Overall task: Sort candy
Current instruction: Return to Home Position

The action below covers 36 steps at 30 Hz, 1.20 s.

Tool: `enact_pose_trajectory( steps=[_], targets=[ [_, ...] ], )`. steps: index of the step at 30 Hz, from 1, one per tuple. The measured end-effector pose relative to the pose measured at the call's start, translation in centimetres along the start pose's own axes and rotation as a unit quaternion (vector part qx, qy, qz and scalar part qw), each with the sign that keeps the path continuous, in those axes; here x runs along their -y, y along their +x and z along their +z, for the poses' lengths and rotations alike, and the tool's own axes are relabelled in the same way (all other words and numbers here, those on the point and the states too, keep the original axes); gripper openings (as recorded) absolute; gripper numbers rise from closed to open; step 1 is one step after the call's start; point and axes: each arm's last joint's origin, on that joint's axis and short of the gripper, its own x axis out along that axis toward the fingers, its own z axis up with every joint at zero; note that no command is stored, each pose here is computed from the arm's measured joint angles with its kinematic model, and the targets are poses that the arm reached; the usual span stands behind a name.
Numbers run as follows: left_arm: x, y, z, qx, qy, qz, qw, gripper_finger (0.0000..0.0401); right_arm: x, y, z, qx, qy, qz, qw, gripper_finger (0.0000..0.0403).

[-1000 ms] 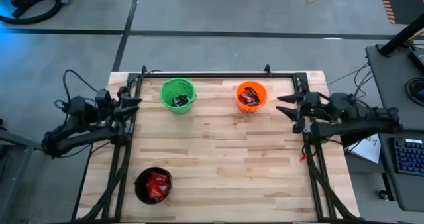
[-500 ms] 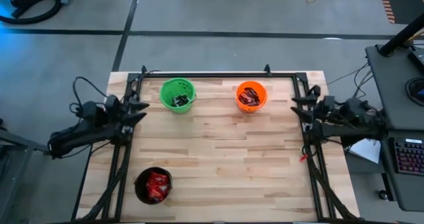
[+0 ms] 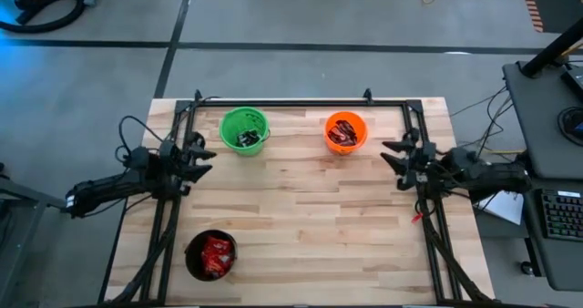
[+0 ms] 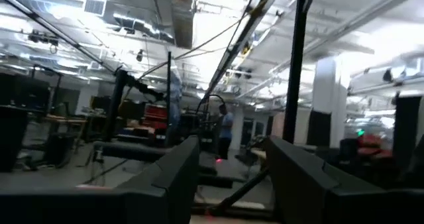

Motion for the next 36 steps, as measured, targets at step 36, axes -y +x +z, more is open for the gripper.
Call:
enact_pose_trajectory(
  steps=[36],
  targets=[
    [-0.9,-0.4,-3.0,-0.149,0.048,0.036,0.987,0.0160,0.6,0.0,-4.8,-0.043,-0.026,-0.095,0.994,0.0166]
  ],
)
